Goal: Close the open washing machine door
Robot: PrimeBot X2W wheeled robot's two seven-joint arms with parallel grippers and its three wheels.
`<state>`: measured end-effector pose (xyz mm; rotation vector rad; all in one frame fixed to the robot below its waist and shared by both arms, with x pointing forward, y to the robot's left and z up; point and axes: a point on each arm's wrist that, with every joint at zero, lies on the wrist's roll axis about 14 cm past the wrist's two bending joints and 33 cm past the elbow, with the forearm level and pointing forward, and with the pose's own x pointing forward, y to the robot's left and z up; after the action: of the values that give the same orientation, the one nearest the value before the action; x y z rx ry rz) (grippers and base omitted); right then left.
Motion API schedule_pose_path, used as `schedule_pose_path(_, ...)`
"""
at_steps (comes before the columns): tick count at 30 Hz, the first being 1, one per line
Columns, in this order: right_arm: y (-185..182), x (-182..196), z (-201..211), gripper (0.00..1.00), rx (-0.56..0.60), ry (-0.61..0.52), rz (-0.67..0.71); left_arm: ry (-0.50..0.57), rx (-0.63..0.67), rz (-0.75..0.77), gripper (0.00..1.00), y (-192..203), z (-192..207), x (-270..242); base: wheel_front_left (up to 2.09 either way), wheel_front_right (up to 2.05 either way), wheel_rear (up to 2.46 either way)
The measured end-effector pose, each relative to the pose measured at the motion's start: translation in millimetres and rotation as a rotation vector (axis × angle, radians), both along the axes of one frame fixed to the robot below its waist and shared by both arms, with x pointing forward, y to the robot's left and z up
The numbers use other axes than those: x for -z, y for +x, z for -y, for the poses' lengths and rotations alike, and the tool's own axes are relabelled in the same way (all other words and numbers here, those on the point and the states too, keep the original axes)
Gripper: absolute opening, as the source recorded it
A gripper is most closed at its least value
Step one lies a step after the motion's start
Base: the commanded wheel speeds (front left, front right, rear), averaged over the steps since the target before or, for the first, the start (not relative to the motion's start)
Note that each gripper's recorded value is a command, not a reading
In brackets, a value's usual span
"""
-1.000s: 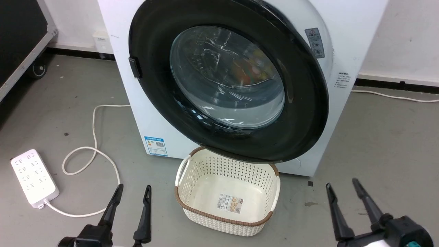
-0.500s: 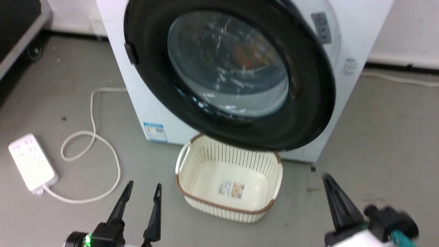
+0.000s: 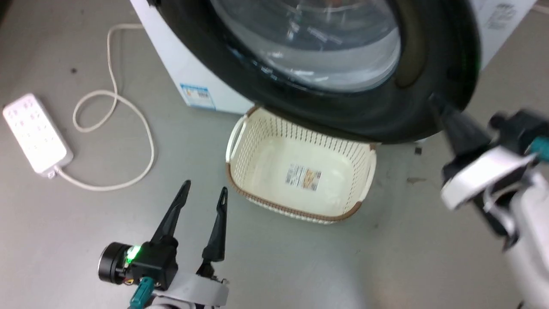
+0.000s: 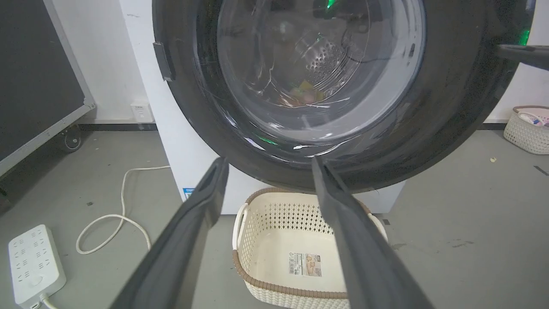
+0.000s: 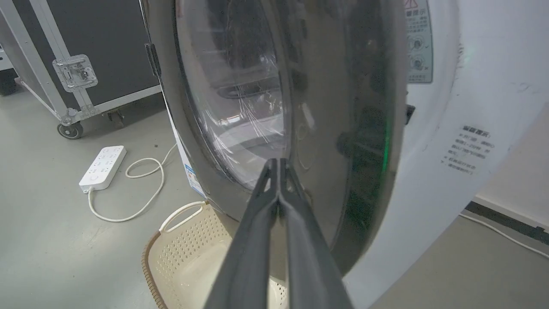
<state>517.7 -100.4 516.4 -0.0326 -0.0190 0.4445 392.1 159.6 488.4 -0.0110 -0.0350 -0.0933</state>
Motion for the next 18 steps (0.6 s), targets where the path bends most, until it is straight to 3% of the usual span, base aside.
schedule_pose_path(18, 113.1, 25.8, 25.9, 0.00, 0.081, -0.034, -0.098, -0.036, -0.075, -0.071, 1.00, 25.4, -12.2, 30.1, 0.00, 0.00, 0.00)
